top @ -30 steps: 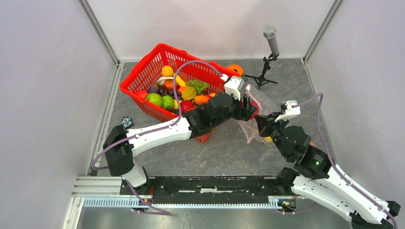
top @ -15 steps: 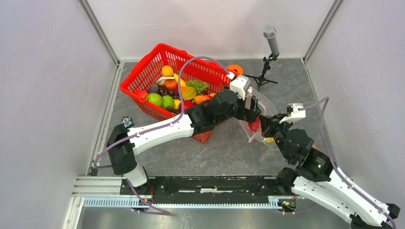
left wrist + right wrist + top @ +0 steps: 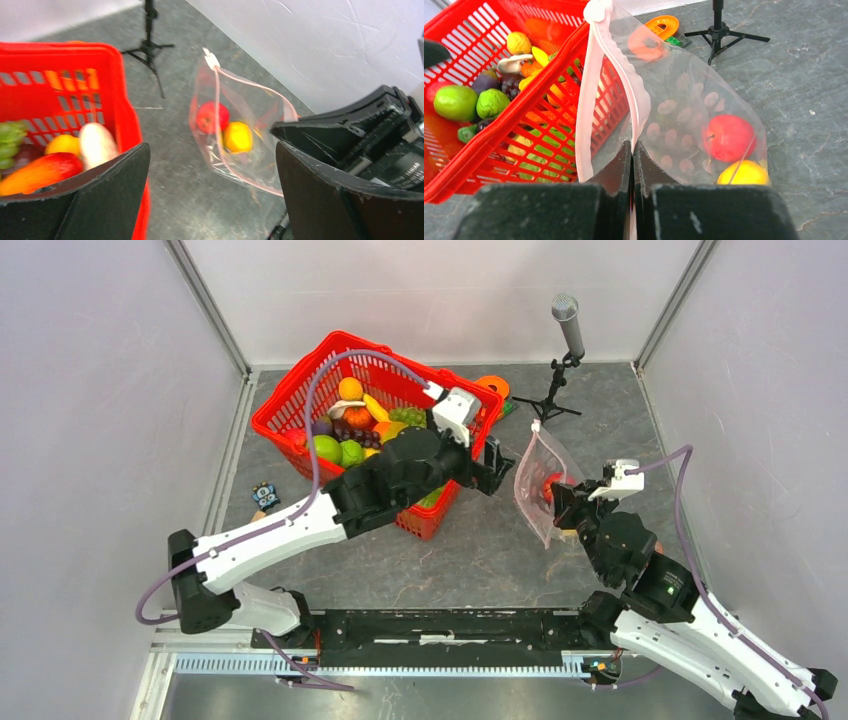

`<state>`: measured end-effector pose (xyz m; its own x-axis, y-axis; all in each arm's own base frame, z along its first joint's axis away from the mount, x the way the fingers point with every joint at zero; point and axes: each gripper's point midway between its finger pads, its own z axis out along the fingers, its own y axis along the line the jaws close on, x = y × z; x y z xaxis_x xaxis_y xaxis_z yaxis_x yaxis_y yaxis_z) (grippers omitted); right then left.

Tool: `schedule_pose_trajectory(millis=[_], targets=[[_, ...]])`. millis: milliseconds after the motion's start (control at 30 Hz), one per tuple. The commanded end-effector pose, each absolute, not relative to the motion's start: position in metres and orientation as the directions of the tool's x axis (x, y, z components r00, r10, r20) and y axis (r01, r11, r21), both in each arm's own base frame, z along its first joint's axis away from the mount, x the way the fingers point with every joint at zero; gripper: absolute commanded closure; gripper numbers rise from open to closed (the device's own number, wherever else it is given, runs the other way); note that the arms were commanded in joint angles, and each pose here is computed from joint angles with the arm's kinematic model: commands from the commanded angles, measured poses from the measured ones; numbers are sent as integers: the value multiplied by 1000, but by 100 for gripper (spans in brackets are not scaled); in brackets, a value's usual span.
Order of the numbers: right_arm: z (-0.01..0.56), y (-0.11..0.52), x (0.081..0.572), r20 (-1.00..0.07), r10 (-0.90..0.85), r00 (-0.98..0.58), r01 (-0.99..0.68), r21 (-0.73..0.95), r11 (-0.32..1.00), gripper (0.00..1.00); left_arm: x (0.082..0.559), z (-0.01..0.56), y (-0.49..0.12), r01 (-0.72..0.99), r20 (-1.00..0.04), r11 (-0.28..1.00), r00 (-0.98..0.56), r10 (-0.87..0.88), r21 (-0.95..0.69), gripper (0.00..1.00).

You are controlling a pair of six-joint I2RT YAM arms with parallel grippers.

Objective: Place the food in the zip-top bag and seal the zipper

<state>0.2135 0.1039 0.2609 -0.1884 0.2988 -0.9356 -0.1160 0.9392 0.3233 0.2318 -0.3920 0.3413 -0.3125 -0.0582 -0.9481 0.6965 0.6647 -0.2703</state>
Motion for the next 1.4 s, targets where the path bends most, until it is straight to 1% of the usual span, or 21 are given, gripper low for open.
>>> schedule_pose_trajectory(millis=[0, 67, 233, 367, 433, 533, 633, 733, 800, 933, 1033, 1067, 1133, 1167, 1200, 1367], targets=[[288, 109, 211, -957, 259, -130, -206, 282, 937, 97, 258, 343, -341, 591, -977, 797, -213, 11, -120, 0], [286, 109, 211, -956, 263, -133, -203, 286, 936, 97, 270, 330, -321, 541, -968, 836, -245, 50, -94, 0], [273, 112, 214, -955, 242, -170, -182, 272, 945, 96, 285, 286, -273, 465, -906, 883, -398, 146, -61, 0], [267, 116, 215, -955, 231, -186, -187, 265, 946, 96, 301, 262, -232, 370, -866, 928, -476, 152, -41, 0], [267, 117, 215, -955, 231, -184, -193, 266, 945, 97, 309, 249, -221, 362, -840, 931, -518, 162, -43, 0], [268, 117, 216, -958, 224, -180, -193, 258, 947, 96, 323, 225, -209, 341, -800, 940, -566, 202, -4, 0], [268, 117, 216, -961, 210, -179, -193, 244, 950, 96, 331, 196, -199, 308, -722, 951, -649, 239, 38, 0], [269, 115, 217, -964, 200, -176, -190, 233, 954, 96, 338, 165, -191, 303, -644, 952, -723, 249, 28, 0], [268, 114, 216, -965, 196, -176, -188, 229, 955, 96, 343, 149, -188, 306, -603, 952, -761, 240, -8, 0], [267, 113, 216, -965, 194, -175, -184, 226, 957, 96, 360, 128, -178, 272, -575, 962, -790, 213, -18, 0], [266, 112, 216, -966, 193, -174, -183, 224, 957, 96, 367, 115, -182, 290, -550, 957, -803, 228, -26, 0], [266, 111, 216, -966, 193, -174, -180, 224, 958, 96, 366, 112, -187, 306, -539, 951, -809, 234, -47, 3], [265, 110, 216, -966, 192, -174, -175, 222, 959, 96, 361, 108, -196, 329, -514, 940, -824, 237, -94, 11], [264, 109, 216, -966, 189, -174, -170, 219, 961, 95, 358, 107, -201, 338, -510, 933, -828, 232, -125, 16], [264, 108, 216, -966, 189, -174, -167, 218, 961, 95, 357, 109, -204, 343, -516, 929, -826, 227, -140, 26], [264, 106, 216, -966, 195, -168, -157, 222, 962, 95, 349, 128, -200, 340, -551, 928, -809, 207, -151, 52]])
